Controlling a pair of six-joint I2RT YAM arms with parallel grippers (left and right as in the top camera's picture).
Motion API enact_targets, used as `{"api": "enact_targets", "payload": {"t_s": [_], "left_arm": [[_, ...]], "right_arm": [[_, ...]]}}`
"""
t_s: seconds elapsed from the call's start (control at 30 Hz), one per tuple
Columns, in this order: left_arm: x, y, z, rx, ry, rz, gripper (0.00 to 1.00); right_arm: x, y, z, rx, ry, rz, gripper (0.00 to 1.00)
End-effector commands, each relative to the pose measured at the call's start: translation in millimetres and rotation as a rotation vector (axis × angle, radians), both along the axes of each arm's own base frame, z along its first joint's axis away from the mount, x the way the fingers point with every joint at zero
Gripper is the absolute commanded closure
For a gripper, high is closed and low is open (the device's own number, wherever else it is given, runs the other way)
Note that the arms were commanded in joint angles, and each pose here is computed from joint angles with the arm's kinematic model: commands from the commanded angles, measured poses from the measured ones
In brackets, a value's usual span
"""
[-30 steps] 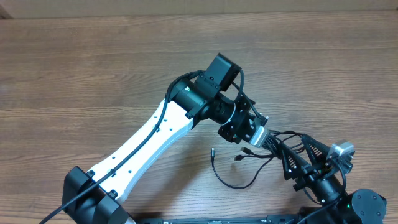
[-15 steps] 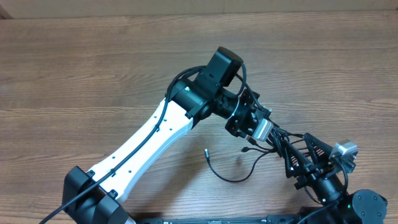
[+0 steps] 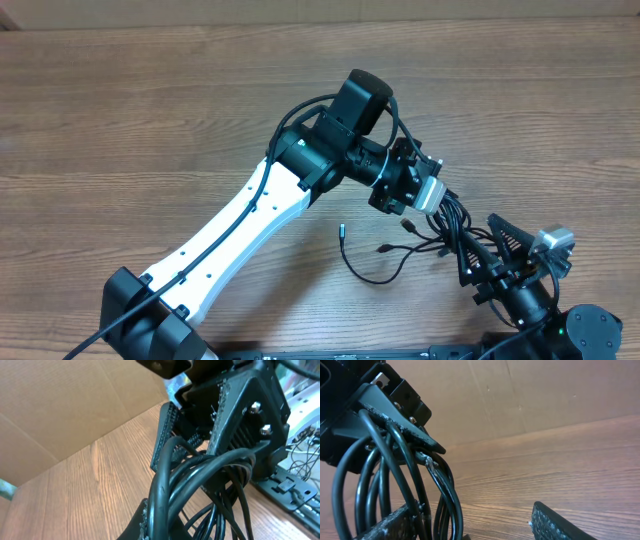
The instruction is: Untangle cables
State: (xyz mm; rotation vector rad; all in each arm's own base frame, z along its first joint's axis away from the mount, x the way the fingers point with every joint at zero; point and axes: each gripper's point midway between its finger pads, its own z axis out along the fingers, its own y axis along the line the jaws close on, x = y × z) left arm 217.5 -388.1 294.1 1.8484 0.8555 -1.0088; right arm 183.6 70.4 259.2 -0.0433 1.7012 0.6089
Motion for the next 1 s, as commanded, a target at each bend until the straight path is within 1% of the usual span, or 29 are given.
{"api": "enact_targets", "payload": {"t_s": [0.0,0.17,0.2,0.33,0.43,0.47,0.5,0.8,0.97], "left_arm": [[-35,0,32,-0.07,0.062,-0.106,0.96],[-56,-2,25,-0.026,0.123,-0.15,0.96],[-59,-1,24,-0.013,0.139,-0.152,0.96],[-66,5,21,0.055,0.279,-0.14,0.96],[-73,8,24,0.073,0.365,-0.157,0.96],[-76,9,25,0.076,0.385,-0.165,0.96],[-78,11,26,0.078,0.4,-0.173,0.96],[-91,19,37,0.056,0.488,-0.248,0.96],[-95,23,34,0.092,0.543,-0.243,0.96]], "right_arm": [[-3,4,3,0.001,-0.008,0.022,0.31],[0,-4,1,0.005,0.001,-0.024,0.31],[2,-9,0,0.025,0.017,-0.061,0.31],[9,-47,-21,0.097,0.126,-0.306,0.31],[8,-67,-33,0.131,0.178,-0.431,0.3],[8,-72,-36,0.147,0.193,-0.466,0.27],[7,-77,-39,0.157,0.205,-0.497,0.26],[3,-91,-47,0.14,0.229,-0.584,0.23],[-5,-111,-60,0.19,0.278,-0.723,0.19]]}}
